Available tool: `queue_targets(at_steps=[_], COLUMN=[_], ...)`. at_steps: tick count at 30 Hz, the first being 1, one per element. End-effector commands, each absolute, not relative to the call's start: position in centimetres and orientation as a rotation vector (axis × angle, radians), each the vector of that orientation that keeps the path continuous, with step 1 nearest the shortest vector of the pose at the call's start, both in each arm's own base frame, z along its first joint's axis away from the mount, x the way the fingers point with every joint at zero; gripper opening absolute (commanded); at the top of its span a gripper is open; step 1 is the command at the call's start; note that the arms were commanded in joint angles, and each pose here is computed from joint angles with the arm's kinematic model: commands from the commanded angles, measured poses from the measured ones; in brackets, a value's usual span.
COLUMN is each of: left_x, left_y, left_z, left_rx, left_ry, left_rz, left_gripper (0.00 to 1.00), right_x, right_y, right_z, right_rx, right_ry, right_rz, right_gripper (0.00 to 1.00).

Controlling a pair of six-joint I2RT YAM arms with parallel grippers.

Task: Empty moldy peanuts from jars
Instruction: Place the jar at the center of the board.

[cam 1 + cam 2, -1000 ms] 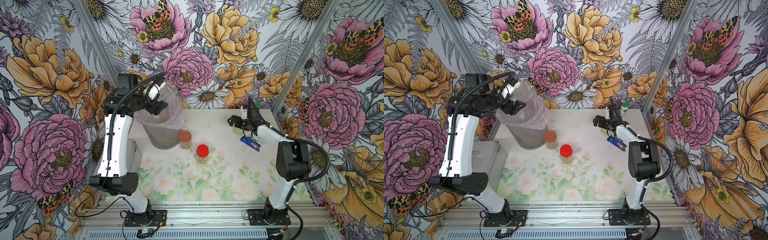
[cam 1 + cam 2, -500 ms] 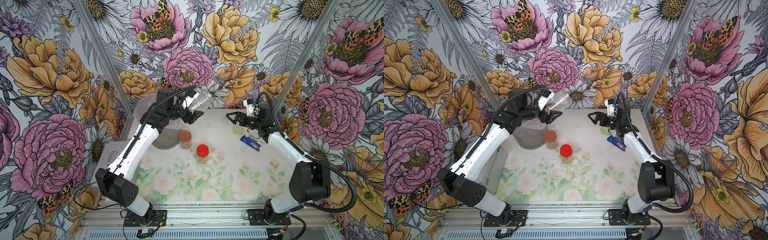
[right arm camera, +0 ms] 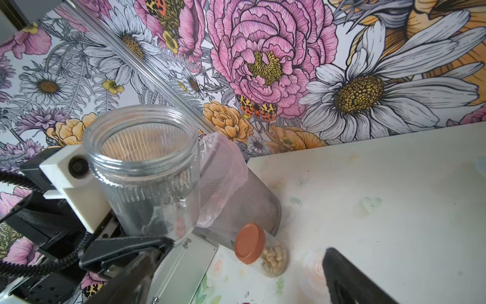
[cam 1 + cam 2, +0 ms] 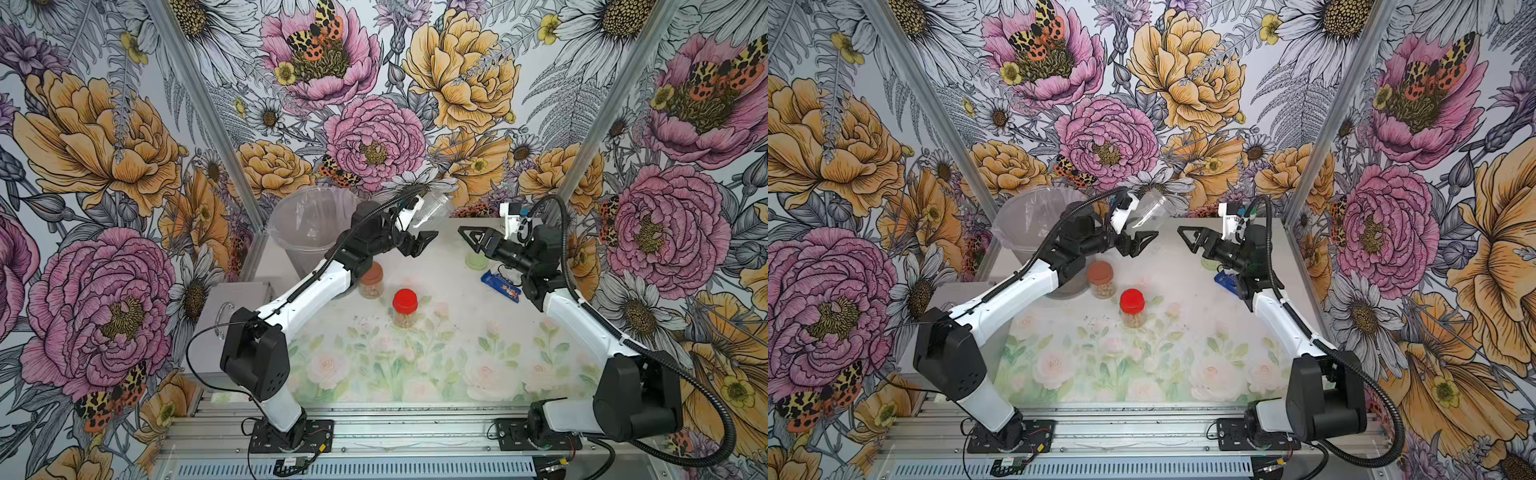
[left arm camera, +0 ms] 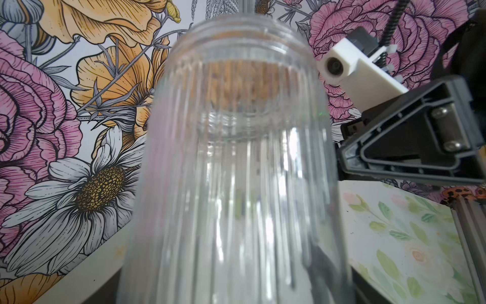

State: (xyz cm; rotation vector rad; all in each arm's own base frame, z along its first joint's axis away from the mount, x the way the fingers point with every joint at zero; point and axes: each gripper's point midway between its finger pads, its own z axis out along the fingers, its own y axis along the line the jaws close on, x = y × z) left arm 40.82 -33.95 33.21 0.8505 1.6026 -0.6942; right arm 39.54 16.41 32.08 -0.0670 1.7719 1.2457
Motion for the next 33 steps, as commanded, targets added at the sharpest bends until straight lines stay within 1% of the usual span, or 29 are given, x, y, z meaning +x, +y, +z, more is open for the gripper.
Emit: queue_targets(at_steps=[1, 6, 13, 24, 33], left_x=[41.1, 41.2, 40.5, 40.1, 39.4], left_y=[-35.0, -35.9, -36.5, -38.3, -39.2], left_z=[36.7, 36.0, 35.9, 35.2, 35.3], left_rx=[0.811, 0.824, 0.827, 0.857, 0.881], left_ry=[1.467, 1.476, 1.464, 1.469, 1.463], left_rz=[-0.727, -0.744, -0.773, -0.806, -0.825], left_gripper=[0.07, 0.07, 0.07, 0.07, 0.07], right_x=[38.4, 37.9, 38.9, 40.2, 42.1], right_y=[16.6, 17.3, 18.1, 19.0, 19.5], right_z=[34.8, 35.6, 35.5, 37.4, 37.3], right_rx=[-0.102, -0.127, -0.132, -0.168, -0.154], right_ry=[1.667, 1.61, 1.617, 1.569, 1.575], right_rz=[1.248, 1.289, 1.303, 1.301, 1.31], right_gripper=[1.0, 1.0, 1.0, 1.0, 1.0])
